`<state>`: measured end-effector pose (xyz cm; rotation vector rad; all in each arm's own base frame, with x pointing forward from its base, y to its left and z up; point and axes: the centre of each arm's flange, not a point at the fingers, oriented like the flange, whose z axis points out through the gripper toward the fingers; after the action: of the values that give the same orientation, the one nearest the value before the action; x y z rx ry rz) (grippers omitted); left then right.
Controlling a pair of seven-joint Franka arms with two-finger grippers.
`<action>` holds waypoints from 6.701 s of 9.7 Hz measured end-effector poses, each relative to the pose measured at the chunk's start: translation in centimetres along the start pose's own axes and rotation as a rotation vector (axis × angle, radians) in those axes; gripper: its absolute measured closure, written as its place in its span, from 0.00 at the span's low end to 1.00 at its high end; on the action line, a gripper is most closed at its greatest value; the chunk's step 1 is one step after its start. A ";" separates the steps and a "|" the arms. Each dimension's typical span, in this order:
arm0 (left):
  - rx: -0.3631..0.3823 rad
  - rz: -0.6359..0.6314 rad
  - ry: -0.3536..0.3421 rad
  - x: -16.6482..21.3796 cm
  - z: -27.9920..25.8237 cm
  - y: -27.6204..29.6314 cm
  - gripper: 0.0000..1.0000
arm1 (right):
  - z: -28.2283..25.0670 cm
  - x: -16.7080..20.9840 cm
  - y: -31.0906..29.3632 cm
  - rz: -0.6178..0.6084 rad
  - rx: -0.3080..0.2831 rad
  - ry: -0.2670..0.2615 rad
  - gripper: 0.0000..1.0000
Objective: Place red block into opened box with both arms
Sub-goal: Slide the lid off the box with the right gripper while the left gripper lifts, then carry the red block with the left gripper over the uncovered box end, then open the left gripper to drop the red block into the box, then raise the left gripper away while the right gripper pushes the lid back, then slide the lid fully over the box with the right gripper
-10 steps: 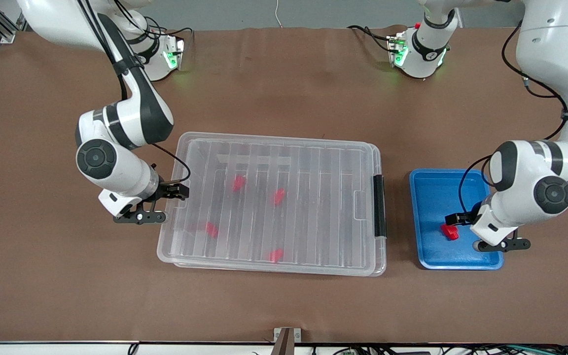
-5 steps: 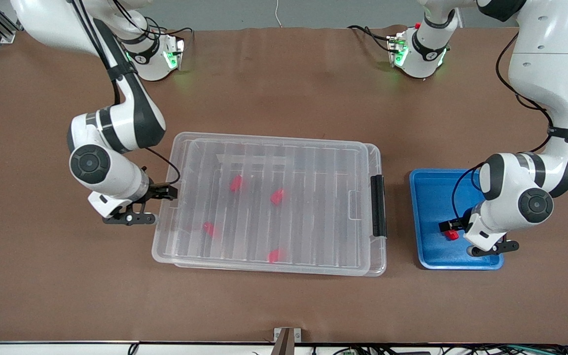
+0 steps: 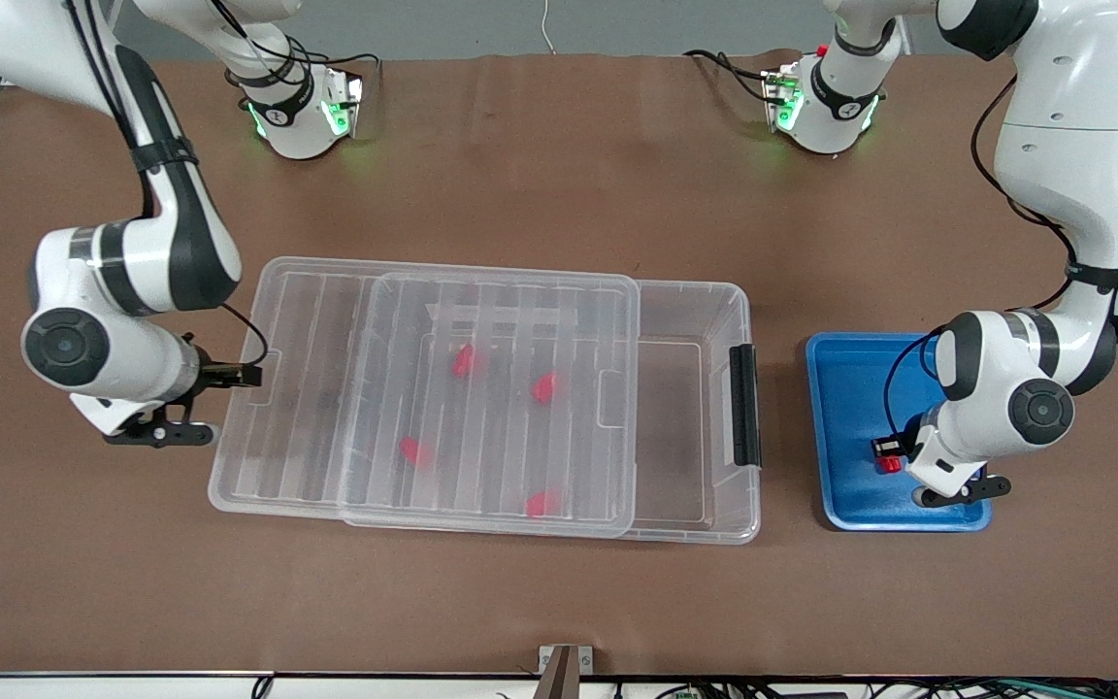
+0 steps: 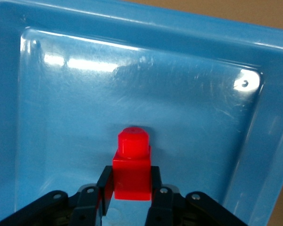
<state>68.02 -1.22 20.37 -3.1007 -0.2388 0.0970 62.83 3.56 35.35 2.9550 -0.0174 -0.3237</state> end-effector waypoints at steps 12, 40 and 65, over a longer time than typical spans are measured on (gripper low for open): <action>-0.048 0.079 0.072 -11.6 -26.7 23.8 0.65 | -24.9 -14.0 13.5 0.241 0.205 0.192 0.00; 0.007 0.084 0.150 -9.8 -34.8 17.1 0.00 | -3.7 -1.8 13.4 -0.250 0.152 0.191 0.82; 0.001 0.181 0.053 -18.4 -46.4 1.4 0.00 | 0.3 0.5 -8.3 -0.377 0.439 0.214 0.99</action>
<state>53.07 -6.66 67.66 -3.1118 0.0435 0.0184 63.22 11.70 33.50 3.4008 0.5705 -0.0471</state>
